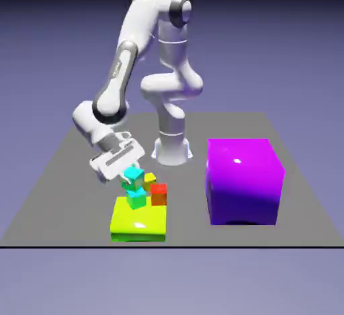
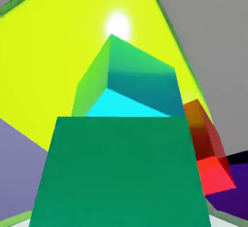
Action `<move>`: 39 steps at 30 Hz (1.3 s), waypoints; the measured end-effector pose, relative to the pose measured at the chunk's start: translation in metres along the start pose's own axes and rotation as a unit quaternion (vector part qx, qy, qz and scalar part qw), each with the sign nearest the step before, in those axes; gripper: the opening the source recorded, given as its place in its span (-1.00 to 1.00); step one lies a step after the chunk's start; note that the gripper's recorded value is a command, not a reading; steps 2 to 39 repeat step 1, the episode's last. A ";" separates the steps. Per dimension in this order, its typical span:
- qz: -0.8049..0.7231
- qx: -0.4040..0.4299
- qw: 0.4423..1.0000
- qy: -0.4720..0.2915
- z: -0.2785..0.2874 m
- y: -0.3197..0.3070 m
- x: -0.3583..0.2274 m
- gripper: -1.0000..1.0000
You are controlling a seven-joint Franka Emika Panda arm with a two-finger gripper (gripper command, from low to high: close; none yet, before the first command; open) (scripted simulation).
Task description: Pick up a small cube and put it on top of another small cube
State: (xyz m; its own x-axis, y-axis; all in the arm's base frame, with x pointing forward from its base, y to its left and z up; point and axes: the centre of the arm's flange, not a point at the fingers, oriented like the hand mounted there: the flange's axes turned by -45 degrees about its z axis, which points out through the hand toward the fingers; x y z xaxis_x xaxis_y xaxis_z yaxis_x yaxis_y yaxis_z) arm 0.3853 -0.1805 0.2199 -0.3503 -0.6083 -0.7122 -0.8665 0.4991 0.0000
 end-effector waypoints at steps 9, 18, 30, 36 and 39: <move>0.000 0.000 1.000 0.000 0.000 0.000 0.000 1.00; 0.000 0.000 1.000 0.000 0.000 0.000 0.000 1.00; 0.000 0.000 1.000 0.000 0.000 0.000 0.000 1.00; 0.000 0.000 1.000 0.000 0.000 0.000 0.000 1.00; 0.000 0.000 1.000 0.000 0.000 0.000 0.000 1.00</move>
